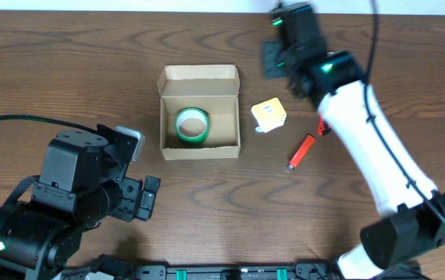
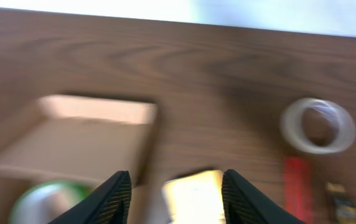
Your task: Pack container
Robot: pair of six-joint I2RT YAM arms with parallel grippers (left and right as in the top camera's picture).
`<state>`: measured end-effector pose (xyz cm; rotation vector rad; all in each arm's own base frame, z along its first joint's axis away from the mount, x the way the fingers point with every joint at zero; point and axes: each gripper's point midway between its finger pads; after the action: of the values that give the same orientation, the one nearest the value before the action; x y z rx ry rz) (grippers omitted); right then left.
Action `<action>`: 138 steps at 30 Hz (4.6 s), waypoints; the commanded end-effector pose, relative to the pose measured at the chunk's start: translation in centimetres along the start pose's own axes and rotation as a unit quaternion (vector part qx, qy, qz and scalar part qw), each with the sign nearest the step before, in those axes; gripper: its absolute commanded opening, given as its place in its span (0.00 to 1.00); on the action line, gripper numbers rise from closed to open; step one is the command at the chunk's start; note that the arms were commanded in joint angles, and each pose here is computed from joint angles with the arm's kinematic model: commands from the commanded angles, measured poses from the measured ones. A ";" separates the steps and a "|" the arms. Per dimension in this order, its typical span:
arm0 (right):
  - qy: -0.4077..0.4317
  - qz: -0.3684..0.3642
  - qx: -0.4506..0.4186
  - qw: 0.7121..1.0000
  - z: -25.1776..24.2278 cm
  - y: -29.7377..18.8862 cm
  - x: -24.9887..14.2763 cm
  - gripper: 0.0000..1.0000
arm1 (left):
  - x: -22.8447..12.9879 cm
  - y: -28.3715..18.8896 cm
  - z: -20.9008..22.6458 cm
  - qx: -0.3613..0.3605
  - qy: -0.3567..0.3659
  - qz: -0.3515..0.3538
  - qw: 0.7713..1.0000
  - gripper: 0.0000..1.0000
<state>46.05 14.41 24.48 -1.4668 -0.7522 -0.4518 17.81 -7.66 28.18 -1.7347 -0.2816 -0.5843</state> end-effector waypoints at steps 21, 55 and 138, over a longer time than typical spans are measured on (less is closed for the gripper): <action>-0.020 0.089 -0.066 0.994 -15.4 17.7 -7.7 0.65 | 0.1 -0.2 0.0 0.001 0.006 -0.002 1.000 0.95; 0.001 0.111 0.002 0.994 -14.7 24.2 -12.8 0.59 | 0.1 -0.2 0.0 0.001 0.006 -0.002 1.000 0.95; -0.152 0.175 0.219 0.948 26.7 5.7 -14.3 0.01 | 0.1 -0.2 0.0 0.001 0.006 -0.002 1.000 0.95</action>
<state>35.21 38.60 9.62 -1.2008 -0.7728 0.2238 17.81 -7.66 28.18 -1.7347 -0.2816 -0.5843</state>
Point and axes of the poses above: each gripper's point midway between its finger pads, its own y axis out along the fingers, its own z axis along the line the jaws close on, x = y × z, and after that the axes turned 8 degrees about -y, right-handed
